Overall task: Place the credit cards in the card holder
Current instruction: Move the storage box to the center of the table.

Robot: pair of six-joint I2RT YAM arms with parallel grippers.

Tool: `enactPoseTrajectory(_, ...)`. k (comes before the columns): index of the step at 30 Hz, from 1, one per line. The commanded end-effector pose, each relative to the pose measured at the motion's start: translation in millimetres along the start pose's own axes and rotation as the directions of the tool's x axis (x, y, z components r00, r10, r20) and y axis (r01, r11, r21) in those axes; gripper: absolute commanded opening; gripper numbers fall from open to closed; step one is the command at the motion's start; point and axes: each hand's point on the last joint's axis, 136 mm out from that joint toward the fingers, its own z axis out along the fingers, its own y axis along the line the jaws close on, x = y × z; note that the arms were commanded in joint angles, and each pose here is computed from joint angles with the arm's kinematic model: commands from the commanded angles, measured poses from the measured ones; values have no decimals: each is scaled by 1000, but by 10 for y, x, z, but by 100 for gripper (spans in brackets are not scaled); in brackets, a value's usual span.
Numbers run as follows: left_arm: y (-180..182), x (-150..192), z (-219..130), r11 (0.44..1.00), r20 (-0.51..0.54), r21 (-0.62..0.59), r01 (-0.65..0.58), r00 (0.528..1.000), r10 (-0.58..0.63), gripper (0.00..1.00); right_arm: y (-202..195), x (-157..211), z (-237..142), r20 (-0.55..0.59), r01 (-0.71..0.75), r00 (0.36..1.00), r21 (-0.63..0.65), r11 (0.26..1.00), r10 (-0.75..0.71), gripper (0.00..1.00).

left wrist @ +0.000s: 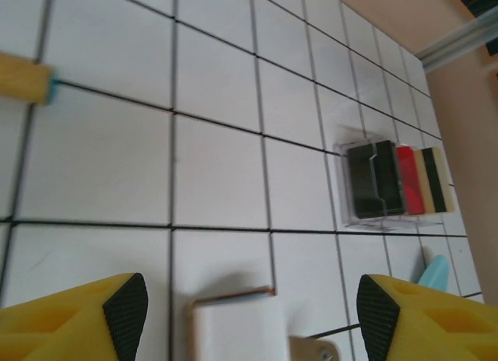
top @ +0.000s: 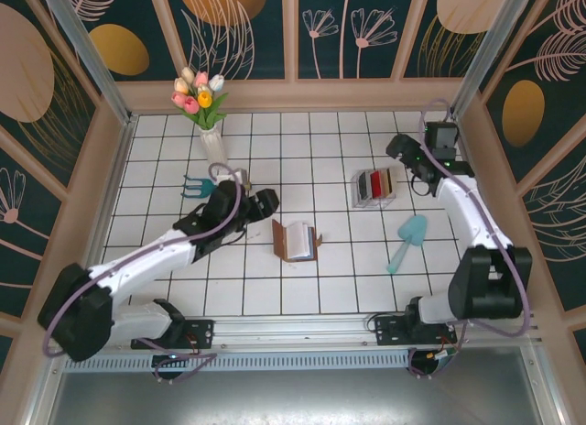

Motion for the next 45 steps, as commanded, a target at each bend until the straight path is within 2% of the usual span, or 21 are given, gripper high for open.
enactPoseTrajectory(1, -291, -9, 183, 996, -56, 79, -44, 997, 49, 74, 120, 161, 295, -141, 27, 989, -174, 984, -52, 98)
enactPoseTrajectory(4, -405, -38, 332, 995, -79, 92, -50, 995, 57, 75, 7, 184, 543, -194, -8, 981, -182, 983, -28, 97)
enactPoseTrajectory(9, -541, -100, 508, 993, -98, 103, -60, 993, 70, 76, 114, 400, 753, -305, -49, 952, -264, 963, -35, 96)
enactPoseTrajectory(14, -558, -70, 623, 993, -118, 106, -57, 991, 69, 77, 366, 687, 695, -372, -89, 927, -365, 927, -57, 94)
enactPoseTrajectory(18, -536, -43, 683, 993, -134, 102, -58, 988, 72, 78, 637, 933, 645, -377, -16, 910, -445, 895, -171, 92)
enactPoseTrajectory(26, -234, -17, 751, 998, -149, 54, -12, 989, 20, 79, 1222, 1454, 608, -438, -10, 843, -595, 804, -314, 89)
enactPoseTrajectory(30, -218, 23, 790, 996, -176, 85, 24, 984, -9, 78, 1361, 1552, 626, -437, 51, 822, -583, 811, -366, 84)
enactPoseTrajectory(34, -206, 232, 862, 990, -249, 127, 53, 968, -20, 74, 1110, 1434, 691, -406, 170, 831, -465, 869, -380, 83)
enactPoseTrajectory(42, -225, 567, 1121, 971, -385, 190, 142, 921, -59, 74, 965, 1658, 556, -475, 69, 815, -489, 869, -332, 84)
enactPoseTrajectory(45, -316, 553, 1203, 963, -395, 215, 162, 916, -66, 73, 1015, 1742, 474, -486, 21, 817, -514, 858, -311, 82)
